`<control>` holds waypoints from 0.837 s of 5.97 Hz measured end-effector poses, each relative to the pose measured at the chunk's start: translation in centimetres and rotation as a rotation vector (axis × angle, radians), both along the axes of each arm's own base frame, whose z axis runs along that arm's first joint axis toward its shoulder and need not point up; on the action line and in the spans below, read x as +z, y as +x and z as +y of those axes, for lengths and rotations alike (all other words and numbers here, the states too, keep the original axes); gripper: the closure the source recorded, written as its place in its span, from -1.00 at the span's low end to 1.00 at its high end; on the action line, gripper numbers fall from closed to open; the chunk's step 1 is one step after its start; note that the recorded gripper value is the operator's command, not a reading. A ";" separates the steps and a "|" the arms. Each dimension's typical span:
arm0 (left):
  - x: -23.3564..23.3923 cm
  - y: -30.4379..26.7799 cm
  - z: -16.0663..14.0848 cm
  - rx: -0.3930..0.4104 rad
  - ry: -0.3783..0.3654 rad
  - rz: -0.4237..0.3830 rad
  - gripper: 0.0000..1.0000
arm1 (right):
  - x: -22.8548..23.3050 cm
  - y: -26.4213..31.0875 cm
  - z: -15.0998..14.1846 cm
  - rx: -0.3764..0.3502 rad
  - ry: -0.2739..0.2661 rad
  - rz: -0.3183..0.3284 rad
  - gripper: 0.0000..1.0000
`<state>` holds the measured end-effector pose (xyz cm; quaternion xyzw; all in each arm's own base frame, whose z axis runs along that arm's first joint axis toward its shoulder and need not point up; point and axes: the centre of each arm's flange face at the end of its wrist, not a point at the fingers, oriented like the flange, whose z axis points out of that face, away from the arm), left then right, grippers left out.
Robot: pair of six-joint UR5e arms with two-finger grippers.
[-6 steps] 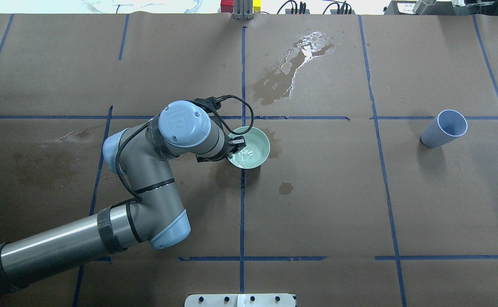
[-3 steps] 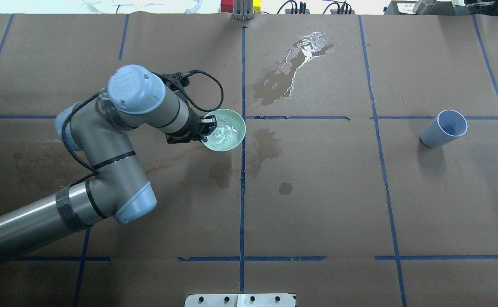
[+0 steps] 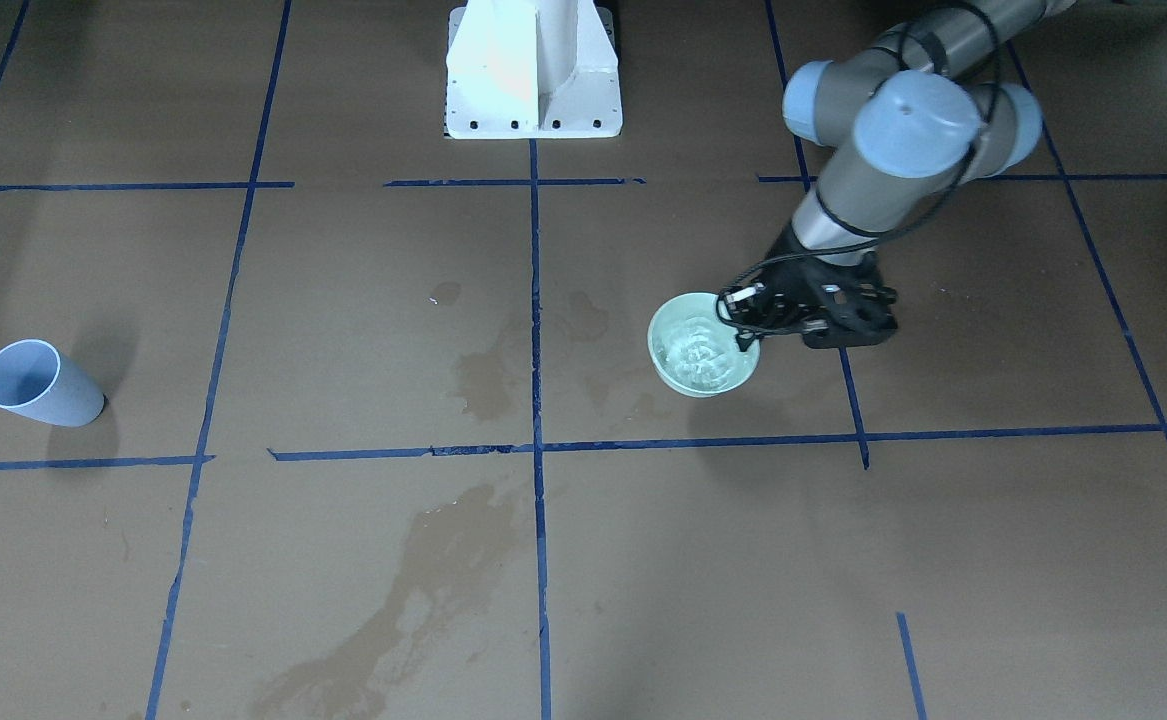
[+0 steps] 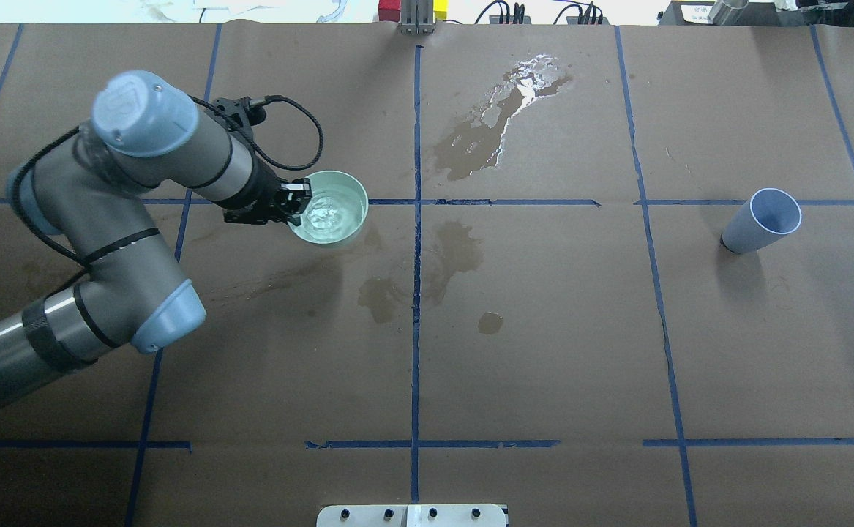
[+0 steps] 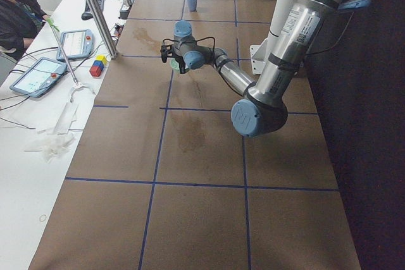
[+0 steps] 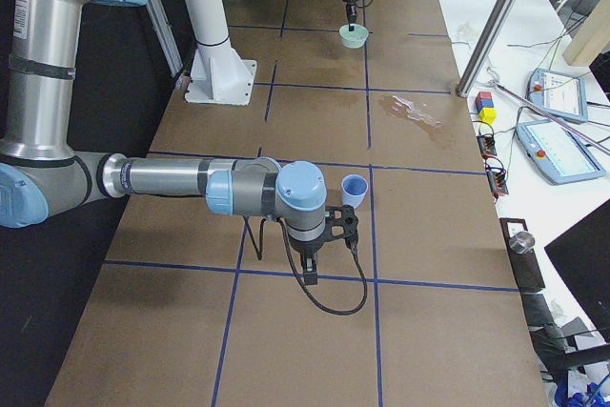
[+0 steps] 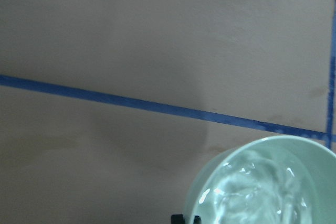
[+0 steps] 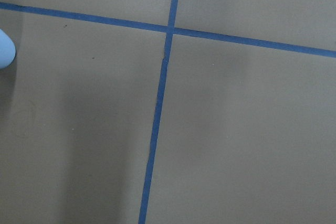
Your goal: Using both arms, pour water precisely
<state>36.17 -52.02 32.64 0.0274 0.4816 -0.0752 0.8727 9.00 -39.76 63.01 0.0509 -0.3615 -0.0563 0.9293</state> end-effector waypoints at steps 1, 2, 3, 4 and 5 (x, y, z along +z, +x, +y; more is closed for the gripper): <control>3.2 -4.1 -0.1 0.027 0.033 -0.021 1.00 | -0.1 -0.8 -0.2 -0.019 0.002 0.000 -1.00; 6.5 -7.8 0.2 0.055 0.066 -0.040 1.00 | -0.1 -1.2 -0.4 -0.031 0.003 0.000 -1.00; 9.8 -11.3 0.6 0.080 0.089 -0.040 1.00 | -0.2 -1.4 -0.5 -0.035 0.005 0.000 -1.00; 13.1 -14.8 1.2 0.103 0.104 -0.032 1.00 | -0.2 -1.4 -0.6 -0.036 0.007 0.001 -1.00; 16.5 -18.4 1.9 0.128 0.124 -0.037 1.00 | -0.3 -1.5 -0.6 -0.037 0.008 0.003 -1.00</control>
